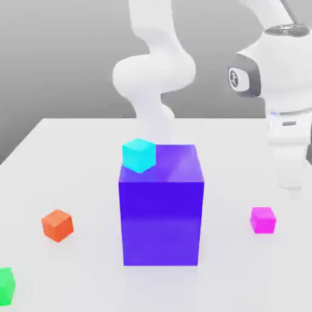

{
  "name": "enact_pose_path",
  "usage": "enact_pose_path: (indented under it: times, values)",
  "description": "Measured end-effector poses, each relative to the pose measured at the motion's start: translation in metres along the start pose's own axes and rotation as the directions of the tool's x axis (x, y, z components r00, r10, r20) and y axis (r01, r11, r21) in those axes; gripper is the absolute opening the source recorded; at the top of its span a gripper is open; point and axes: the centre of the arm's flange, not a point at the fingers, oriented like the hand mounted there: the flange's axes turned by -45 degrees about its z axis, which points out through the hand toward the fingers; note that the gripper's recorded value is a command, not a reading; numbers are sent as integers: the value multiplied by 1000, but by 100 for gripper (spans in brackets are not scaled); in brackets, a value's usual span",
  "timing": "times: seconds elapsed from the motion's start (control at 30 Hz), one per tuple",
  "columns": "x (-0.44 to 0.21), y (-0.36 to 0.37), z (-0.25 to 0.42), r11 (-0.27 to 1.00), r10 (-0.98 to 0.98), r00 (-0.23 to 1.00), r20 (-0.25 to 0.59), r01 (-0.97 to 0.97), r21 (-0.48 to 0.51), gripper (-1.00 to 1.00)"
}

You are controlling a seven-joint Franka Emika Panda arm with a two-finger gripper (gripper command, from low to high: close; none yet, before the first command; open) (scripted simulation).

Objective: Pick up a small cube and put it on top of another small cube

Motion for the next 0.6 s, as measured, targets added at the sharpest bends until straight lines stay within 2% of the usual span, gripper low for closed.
enact_pose_path:
  times: [0.3, 0.6]
  values:
    - [-25, -69, 74, 952, -307, 938, 160, 306, 30, 0]
    - [-31, -65, 112, 943, -330, 928, 170, 333, 17, 0]
